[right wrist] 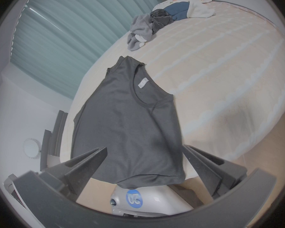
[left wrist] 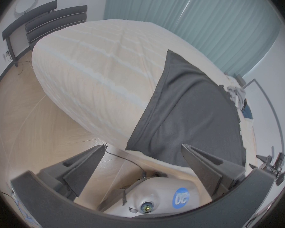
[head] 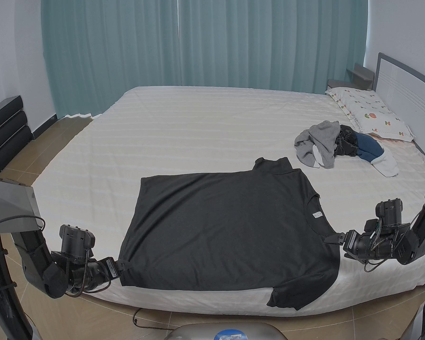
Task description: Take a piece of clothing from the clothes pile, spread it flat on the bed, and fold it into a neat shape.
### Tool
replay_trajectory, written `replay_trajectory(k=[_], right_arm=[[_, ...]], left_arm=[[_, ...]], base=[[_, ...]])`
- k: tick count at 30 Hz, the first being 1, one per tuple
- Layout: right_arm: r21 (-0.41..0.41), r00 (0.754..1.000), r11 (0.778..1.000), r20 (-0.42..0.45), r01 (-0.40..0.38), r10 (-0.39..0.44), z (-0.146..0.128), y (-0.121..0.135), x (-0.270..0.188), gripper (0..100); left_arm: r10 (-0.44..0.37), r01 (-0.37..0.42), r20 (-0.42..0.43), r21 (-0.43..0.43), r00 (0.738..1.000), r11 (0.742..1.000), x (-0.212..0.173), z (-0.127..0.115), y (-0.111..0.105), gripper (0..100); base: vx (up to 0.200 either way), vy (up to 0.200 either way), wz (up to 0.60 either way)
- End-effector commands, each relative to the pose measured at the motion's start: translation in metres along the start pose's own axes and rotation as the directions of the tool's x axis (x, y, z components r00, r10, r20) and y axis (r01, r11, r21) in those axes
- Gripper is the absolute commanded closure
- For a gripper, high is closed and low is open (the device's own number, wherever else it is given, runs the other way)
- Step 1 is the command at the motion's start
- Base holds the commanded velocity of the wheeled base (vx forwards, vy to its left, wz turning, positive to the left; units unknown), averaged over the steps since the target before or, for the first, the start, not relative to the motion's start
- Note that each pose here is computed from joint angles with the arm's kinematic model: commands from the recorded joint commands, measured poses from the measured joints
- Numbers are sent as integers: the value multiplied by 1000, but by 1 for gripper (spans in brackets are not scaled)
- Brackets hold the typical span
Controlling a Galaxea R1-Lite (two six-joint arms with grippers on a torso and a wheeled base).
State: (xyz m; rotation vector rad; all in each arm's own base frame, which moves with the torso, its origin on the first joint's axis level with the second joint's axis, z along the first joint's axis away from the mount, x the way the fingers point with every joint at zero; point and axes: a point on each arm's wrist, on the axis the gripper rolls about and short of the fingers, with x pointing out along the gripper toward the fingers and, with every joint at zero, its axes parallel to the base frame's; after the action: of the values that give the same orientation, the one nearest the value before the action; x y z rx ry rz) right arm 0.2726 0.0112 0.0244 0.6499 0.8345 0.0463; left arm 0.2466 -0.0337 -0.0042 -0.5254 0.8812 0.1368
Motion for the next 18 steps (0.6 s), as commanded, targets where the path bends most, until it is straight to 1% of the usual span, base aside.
replay_trajectory(k=[1,2,3,4,13,18], right_arm=[[14,999,999,33,-32,32,7,8,-5,0],[29,999,999,37,-35,34,8,9,-5,0],[29,999,999,37,-35,34,8,9,-5,0],[46,998,998,42,-41,39,9,10,-5,0],[41,998,998,28,-49,48,6,14,-3,0],[40,998,998,31,-52,50,6,15,-3,0]], left_arm=[[-19,24,64,-81,998,996,-2,17,0,0],[-19,26,71,-101,997,995,-1,20,0,0],[-19,26,71,-101,997,995,-1,20,0,0],[-18,26,72,-111,997,994,-1,21,0,0],[-19,27,69,-111,997,993,1,21,0,0],[-29,38,79,-110,996,993,0,22,-3,0]], base=[[0,200,0],[0,200,0],[0,200,0],[0,200,0],[0,200,0],[0,0,0]])
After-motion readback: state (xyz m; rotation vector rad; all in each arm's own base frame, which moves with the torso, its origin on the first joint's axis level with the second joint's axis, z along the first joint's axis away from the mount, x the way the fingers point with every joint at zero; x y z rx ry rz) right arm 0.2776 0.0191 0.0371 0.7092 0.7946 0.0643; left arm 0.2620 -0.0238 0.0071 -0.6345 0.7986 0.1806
